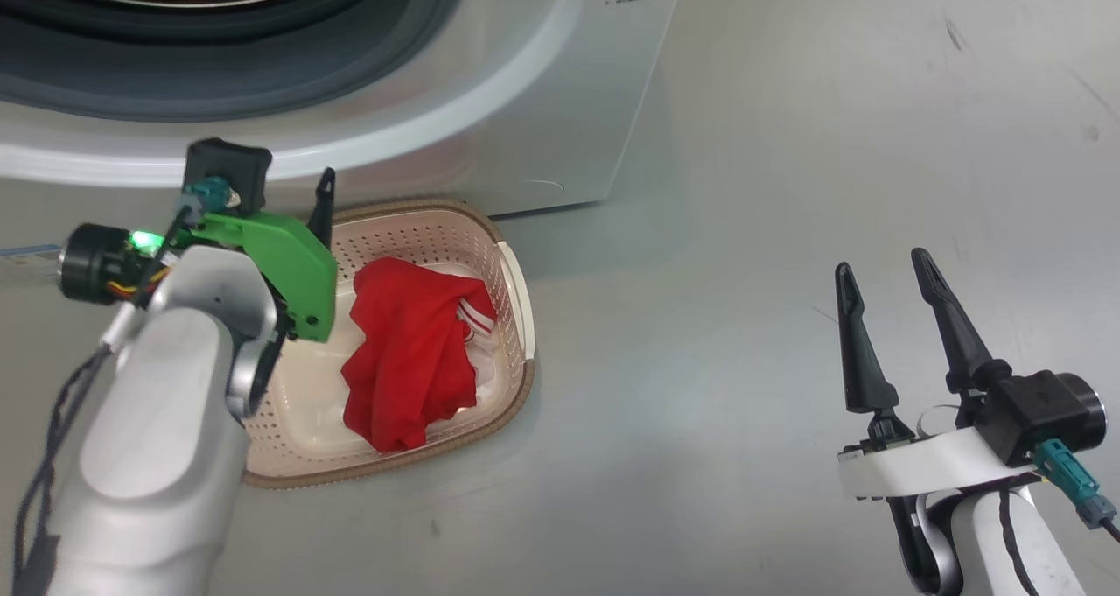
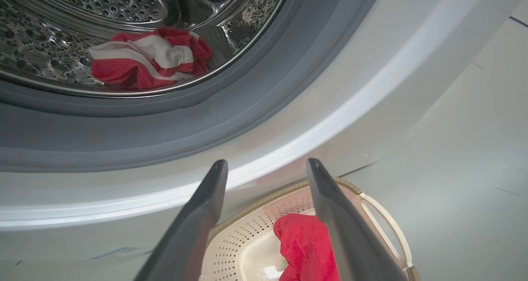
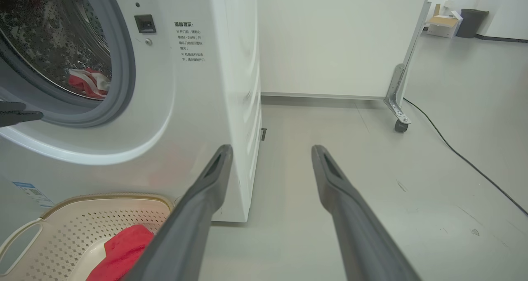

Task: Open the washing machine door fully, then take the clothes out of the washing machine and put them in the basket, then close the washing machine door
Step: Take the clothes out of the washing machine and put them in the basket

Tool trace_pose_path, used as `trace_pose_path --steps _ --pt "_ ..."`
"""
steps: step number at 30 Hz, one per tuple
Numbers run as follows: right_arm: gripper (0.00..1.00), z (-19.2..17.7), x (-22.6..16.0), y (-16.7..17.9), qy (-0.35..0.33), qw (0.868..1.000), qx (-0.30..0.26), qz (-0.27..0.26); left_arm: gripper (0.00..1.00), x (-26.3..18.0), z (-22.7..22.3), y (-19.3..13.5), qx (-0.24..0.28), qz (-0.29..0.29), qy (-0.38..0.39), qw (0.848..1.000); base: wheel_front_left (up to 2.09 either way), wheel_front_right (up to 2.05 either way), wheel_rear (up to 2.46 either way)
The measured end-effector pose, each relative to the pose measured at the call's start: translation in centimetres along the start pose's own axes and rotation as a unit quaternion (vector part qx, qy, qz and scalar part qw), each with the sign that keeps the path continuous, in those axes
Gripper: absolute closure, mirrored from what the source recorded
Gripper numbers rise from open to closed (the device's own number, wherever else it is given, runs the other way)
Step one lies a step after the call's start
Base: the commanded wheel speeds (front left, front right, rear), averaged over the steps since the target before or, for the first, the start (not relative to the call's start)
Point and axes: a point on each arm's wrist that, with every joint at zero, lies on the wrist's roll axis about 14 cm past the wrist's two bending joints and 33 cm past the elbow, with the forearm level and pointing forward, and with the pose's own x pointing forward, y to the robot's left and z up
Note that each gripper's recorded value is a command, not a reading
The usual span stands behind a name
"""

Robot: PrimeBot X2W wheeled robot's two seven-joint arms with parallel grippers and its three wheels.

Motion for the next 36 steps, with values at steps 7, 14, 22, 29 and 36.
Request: trace_pose_path --steps 7,14,22,29,36 --pt "0.0 -1.2 1.4 -1.1 0.013 1.0 0.008 -0.015 0.0 4.2 2.7 2.8 0.014 0.012 0.017 1.0 0.0 0.0 0.0" --pt "0.0 -3.0 2.2 -1.8 0.035 0.999 0.015 -0.025 0.0 7.6 5.0 5.5 0.052 0.021 0.031 0.998 0.0 0.0 0.0" --pt "0.0 -3.8 2.8 -2.9 0.043 0.998 0.026 -0.039 0.0 11.1 6.4 6.9 0.094 0.022 0.055 0.994 0.0 0.0 0.0" --pt "0.0 -4.3 3.1 -3.7 0.048 0.996 0.047 -0.054 0.0 13.7 7.6 7.8 0.113 0.027 0.063 0.991 0.0 0.0 0.0" --pt "0.0 -4.9 3.1 -5.0 0.057 0.994 0.055 -0.078 0.0 16.4 7.9 9.6 0.113 0.044 0.068 0.99 0.0 0.0 0.0"
